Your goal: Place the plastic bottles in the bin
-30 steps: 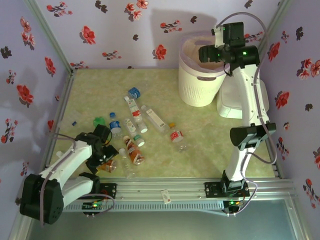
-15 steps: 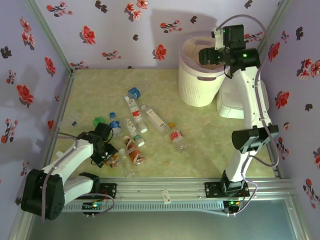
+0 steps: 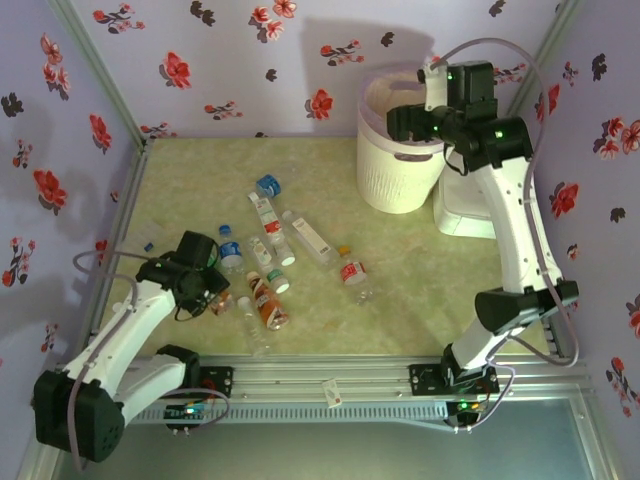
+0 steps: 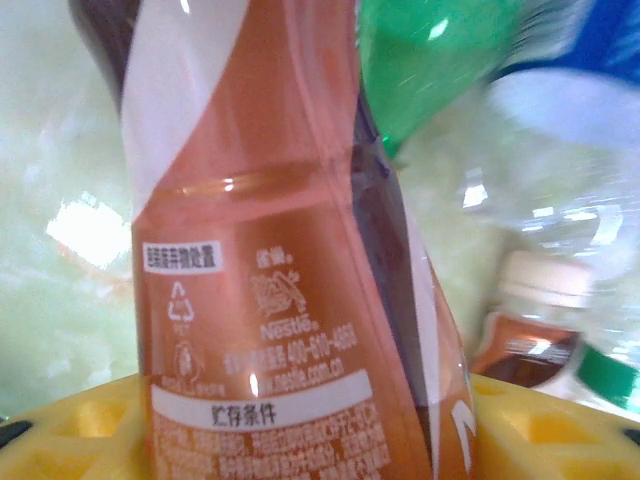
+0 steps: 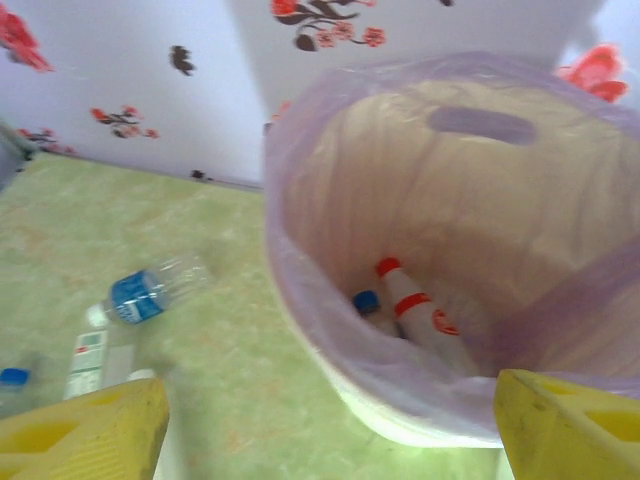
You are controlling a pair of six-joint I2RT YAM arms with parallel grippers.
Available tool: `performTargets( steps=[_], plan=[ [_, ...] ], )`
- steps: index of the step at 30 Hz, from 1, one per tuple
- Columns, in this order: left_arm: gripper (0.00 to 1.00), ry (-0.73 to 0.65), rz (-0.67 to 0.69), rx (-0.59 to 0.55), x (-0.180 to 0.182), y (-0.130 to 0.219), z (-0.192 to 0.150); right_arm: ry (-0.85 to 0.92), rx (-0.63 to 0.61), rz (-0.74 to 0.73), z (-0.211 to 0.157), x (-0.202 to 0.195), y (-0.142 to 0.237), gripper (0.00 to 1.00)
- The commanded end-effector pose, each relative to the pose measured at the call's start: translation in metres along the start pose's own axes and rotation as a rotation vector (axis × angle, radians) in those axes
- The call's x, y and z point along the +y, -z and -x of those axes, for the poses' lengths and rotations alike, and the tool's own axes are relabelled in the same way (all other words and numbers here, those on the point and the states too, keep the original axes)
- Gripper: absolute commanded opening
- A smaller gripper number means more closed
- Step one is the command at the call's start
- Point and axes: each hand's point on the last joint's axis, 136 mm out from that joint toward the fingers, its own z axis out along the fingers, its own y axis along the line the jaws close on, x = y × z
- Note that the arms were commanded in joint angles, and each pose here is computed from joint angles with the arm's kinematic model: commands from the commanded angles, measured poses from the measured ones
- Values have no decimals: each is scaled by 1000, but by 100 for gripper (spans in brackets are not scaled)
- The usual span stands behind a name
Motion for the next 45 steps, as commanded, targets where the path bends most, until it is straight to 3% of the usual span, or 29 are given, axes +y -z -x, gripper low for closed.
performTargets(
  steps=[1,6,8,11,15,19,28,36,45],
  plan=[
    [46,-73,-37,-125,-13,25,28,-48,-53,89,3,26,17,85],
    [32,-184,-264,-291,-80,56,68,-55,-30,180,-21,65,16,84],
    [23,-286,-430,-310,-125,67,72,-69,-15,235,-32,83,11,84],
    [15,-421,-622,-328,-184,84,67,-115,31,322,-52,102,0,84],
    [0,-564,-756,-384,-238,104,61,-161,101,442,-76,124,-12,83],
    [0,-766,-948,-307,-278,117,28,-253,172,580,-94,145,-23,82],
    [0,-1105,-1100,-215,-293,122,-29,-361,189,685,-97,162,-51,81],
    [0,-1156,-1132,-161,-301,124,-43,-355,226,717,-98,179,-75,80],
    [0,-1180,-1137,-123,-304,123,-53,-397,225,812,-93,192,-84,70]
  ],
)
